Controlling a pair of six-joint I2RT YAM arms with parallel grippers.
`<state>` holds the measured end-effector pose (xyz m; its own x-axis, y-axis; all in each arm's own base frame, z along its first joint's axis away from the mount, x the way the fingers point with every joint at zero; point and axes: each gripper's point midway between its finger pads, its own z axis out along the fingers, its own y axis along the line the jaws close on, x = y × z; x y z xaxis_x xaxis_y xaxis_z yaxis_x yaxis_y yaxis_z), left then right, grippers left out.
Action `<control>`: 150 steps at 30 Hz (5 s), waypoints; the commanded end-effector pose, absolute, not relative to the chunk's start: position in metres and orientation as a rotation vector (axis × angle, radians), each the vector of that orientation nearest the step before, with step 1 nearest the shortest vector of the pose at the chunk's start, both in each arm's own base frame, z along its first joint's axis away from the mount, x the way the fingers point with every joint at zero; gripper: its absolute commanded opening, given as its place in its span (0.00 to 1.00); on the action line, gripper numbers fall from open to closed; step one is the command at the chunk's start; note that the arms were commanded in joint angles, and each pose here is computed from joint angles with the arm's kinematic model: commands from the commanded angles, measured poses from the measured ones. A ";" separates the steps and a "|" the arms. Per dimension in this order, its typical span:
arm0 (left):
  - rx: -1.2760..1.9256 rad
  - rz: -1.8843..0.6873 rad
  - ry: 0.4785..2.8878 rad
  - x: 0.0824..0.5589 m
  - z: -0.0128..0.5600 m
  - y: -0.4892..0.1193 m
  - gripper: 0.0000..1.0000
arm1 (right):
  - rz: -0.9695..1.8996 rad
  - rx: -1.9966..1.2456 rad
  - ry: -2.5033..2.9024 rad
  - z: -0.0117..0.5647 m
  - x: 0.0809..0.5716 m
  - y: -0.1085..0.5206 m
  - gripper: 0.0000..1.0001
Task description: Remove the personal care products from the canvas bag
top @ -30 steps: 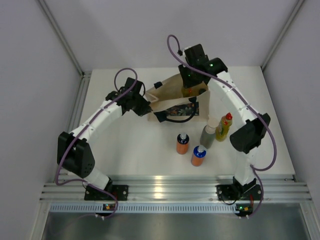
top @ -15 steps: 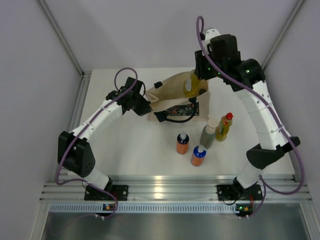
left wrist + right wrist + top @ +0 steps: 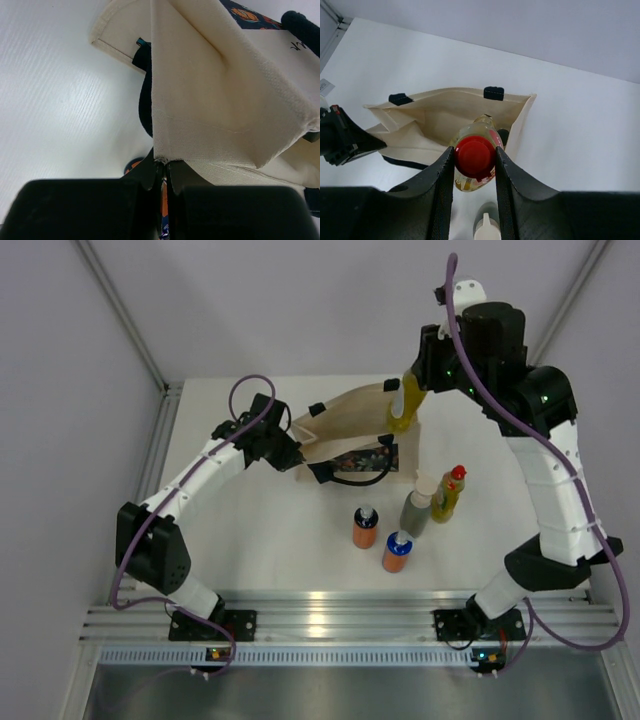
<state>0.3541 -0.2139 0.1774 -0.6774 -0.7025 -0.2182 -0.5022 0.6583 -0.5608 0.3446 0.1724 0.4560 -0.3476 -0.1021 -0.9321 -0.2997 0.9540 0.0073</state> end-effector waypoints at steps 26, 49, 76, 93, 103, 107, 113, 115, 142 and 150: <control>-0.908 -0.700 2.533 0.347 0.175 -0.226 0.00 | -0.070 0.259 1.699 0.470 0.356 -0.002 0.00; -0.882 -0.676 2.536 0.349 0.173 -0.224 0.00 | -0.090 0.289 1.824 0.286 0.364 -0.024 0.00; -0.849 -0.687 2.510 0.360 0.181 -0.228 0.00 | 0.288 0.101 1.891 0.353 0.363 0.091 0.46; -1.051 -0.763 2.405 0.357 0.204 -0.225 0.00 | 0.034 0.032 2.242 0.283 0.387 0.176 0.43; -1.120 -0.721 2.383 0.348 0.195 -0.214 0.00 | -0.081 -0.005 2.357 0.223 0.363 0.151 0.47; -1.153 -0.680 2.351 0.348 0.190 -0.205 0.00 | -0.062 -0.018 2.350 0.221 0.379 0.148 0.47; -1.183 -0.667 2.372 0.343 0.180 -0.205 0.00 | -0.105 0.044 2.320 0.232 0.414 0.129 0.51; -1.186 -0.657 2.374 0.342 0.177 -0.203 0.00 | -0.112 0.046 2.313 0.235 0.422 0.126 0.52; -1.134 -0.669 2.382 0.350 0.181 -0.208 0.00 | -0.079 -0.155 2.473 0.155 0.466 0.143 0.08; -1.103 -0.689 2.386 0.358 0.188 -0.215 0.00 | 0.119 -0.183 2.296 0.226 0.472 0.169 0.00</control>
